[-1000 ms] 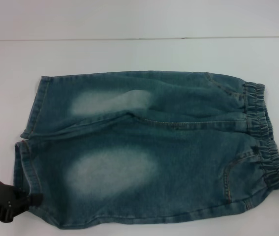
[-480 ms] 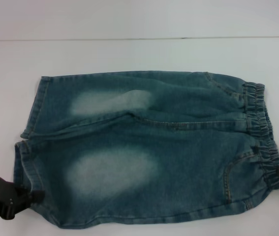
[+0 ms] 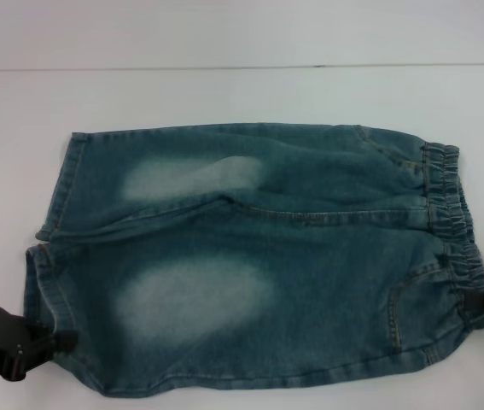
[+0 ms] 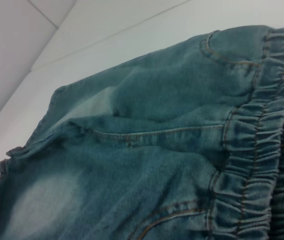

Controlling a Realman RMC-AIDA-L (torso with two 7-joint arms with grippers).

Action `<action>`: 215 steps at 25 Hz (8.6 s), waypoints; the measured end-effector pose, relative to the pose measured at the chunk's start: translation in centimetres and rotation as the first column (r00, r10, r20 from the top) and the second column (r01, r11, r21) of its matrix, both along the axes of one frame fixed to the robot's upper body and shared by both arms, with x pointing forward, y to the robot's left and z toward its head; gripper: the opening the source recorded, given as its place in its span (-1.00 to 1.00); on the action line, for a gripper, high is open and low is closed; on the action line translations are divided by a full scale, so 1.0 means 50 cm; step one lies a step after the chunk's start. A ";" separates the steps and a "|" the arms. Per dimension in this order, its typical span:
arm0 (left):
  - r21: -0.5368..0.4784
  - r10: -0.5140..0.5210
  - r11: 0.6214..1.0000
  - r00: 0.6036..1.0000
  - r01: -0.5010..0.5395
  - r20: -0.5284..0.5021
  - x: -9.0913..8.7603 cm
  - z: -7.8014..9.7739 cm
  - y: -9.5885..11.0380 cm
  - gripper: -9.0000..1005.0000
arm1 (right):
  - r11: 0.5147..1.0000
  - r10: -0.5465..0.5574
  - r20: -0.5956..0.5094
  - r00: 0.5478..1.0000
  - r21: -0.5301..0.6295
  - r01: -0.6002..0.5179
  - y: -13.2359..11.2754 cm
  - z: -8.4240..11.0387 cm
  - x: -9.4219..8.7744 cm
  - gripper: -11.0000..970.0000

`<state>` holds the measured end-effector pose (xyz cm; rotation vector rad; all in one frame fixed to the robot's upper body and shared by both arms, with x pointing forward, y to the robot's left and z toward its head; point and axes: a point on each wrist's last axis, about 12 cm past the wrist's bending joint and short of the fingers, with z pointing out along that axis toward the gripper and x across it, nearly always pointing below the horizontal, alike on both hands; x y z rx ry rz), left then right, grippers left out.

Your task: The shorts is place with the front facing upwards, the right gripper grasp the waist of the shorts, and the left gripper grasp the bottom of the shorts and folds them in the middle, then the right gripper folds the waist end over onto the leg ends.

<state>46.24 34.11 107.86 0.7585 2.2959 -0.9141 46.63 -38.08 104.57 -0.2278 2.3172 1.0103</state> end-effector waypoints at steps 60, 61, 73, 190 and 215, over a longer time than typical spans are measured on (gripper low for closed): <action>-0.038 0.010 0.999 0.998 -0.008 0.064 0.017 0.022 -0.001 -0.90 | 0.995 0.080 0.001 0.997 0.058 -0.080 0.026 0.029 0.027 -0.88; -0.040 0.020 0.999 0.997 -0.017 0.075 0.019 0.024 0.001 -0.90 | 0.996 0.060 0.003 0.998 0.072 -0.060 0.024 0.031 0.031 -0.88; -0.082 0.265 0.964 0.939 -0.253 0.219 0.112 0.043 0.007 -0.86 | 0.883 -0.306 -0.039 0.951 0.360 0.299 0.023 0.061 0.120 -0.87; -0.138 0.181 0.982 0.832 -0.126 0.525 0.229 -0.040 -0.293 0.18 | 0.955 -0.296 0.222 0.929 0.069 0.288 0.052 0.041 0.180 -0.72; -0.004 0.041 0.999 0.806 -0.048 0.591 0.202 -0.102 -0.414 -0.98 | 0.972 0.001 0.335 0.942 0.221 -0.079 0.085 0.227 0.181 -0.73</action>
